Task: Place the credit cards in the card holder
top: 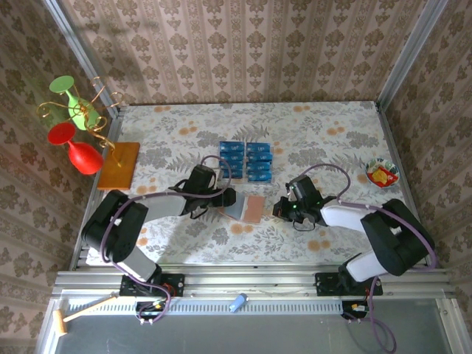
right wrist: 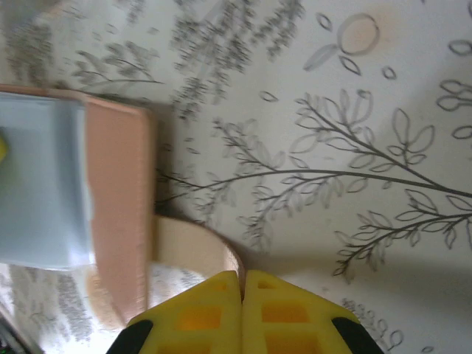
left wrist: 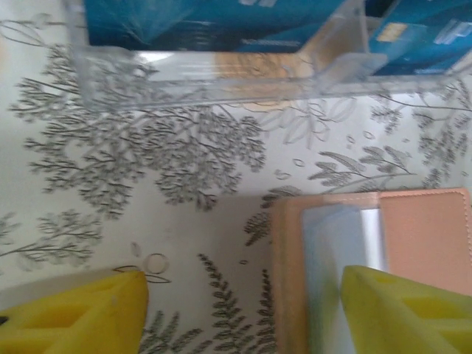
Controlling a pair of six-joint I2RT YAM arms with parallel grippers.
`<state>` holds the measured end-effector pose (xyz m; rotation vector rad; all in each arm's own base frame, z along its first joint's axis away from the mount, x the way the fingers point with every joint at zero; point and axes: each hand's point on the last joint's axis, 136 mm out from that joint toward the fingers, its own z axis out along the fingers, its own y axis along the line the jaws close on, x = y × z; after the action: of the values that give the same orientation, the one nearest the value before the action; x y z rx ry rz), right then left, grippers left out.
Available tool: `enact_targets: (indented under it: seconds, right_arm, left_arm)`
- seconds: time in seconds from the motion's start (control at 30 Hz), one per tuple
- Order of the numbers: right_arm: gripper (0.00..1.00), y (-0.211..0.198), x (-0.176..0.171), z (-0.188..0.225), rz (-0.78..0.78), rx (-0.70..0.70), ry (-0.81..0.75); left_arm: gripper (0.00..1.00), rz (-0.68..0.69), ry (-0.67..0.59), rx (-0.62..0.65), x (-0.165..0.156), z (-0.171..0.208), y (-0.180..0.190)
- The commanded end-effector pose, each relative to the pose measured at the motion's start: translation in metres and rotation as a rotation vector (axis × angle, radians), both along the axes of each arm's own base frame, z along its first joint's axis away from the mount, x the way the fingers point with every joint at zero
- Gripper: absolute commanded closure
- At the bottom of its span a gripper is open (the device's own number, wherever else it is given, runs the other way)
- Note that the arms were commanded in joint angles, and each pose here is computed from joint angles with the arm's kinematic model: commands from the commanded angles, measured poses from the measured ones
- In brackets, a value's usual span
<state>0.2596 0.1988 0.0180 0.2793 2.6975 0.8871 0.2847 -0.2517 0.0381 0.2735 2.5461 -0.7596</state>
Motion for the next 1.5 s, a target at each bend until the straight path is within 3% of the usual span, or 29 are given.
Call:
enact_targets:
  seconds: [0.0, 0.17, 0.27, 0.33, 0.43, 0.6, 0.8, 1.17, 1.23, 1.37, 1.47]
  right_arm:
    - [1.00, 0.007, 0.013, 0.005, 0.009, 0.026, -0.035]
    - [0.97, 0.010, 0.011, 0.006, 0.012, 0.041, -0.030]
    - [0.76, 0.009, 0.008, 0.012, 0.014, 0.043, -0.037]
    - [0.65, 0.008, 0.008, 0.020, 0.011, 0.043, -0.051]
    - [0.58, 0.004, 0.007, 0.034, -0.004, 0.037, -0.082]
    - [0.57, -0.002, 0.007, 0.061, -0.031, 0.031, -0.144]
    - [0.60, 0.024, 0.006, 0.080, 0.032, 0.036, -0.181]
    - [0.83, 0.079, 0.012, 0.027, 0.134, -0.010, -0.091]
    - [0.85, 0.077, 0.010, 0.012, 0.131, -0.028, -0.066]
    - [0.86, 0.071, 0.006, -0.007, 0.118, -0.052, -0.036]
    - [0.86, 0.068, 0.004, -0.014, 0.111, -0.062, -0.027]
  left_arm:
    - [0.36, -0.033, 0.006, -0.070, -0.006, 0.004, -0.010]
    - [0.51, -0.031, -0.005, -0.098, -0.010, 0.011, -0.010]
    - [0.64, -0.027, -0.008, -0.109, -0.013, 0.015, -0.008]
    - [0.65, -0.020, -0.013, -0.115, -0.015, 0.018, -0.006]
    - [0.68, -0.007, -0.026, -0.123, -0.017, 0.025, -0.003]
    - [0.70, -0.003, -0.046, -0.116, -0.020, 0.034, 0.000]
    - [0.72, -0.009, -0.045, -0.101, -0.021, 0.032, -0.001]
    - [0.74, -0.006, -0.052, -0.092, -0.021, 0.033, -0.001]
    - [0.70, -0.011, -0.058, -0.087, -0.021, 0.035, -0.001]
    - [0.47, -0.018, -0.077, -0.080, -0.018, 0.042, 0.000]
    - [0.45, -0.022, -0.088, -0.093, -0.015, 0.047, -0.001]
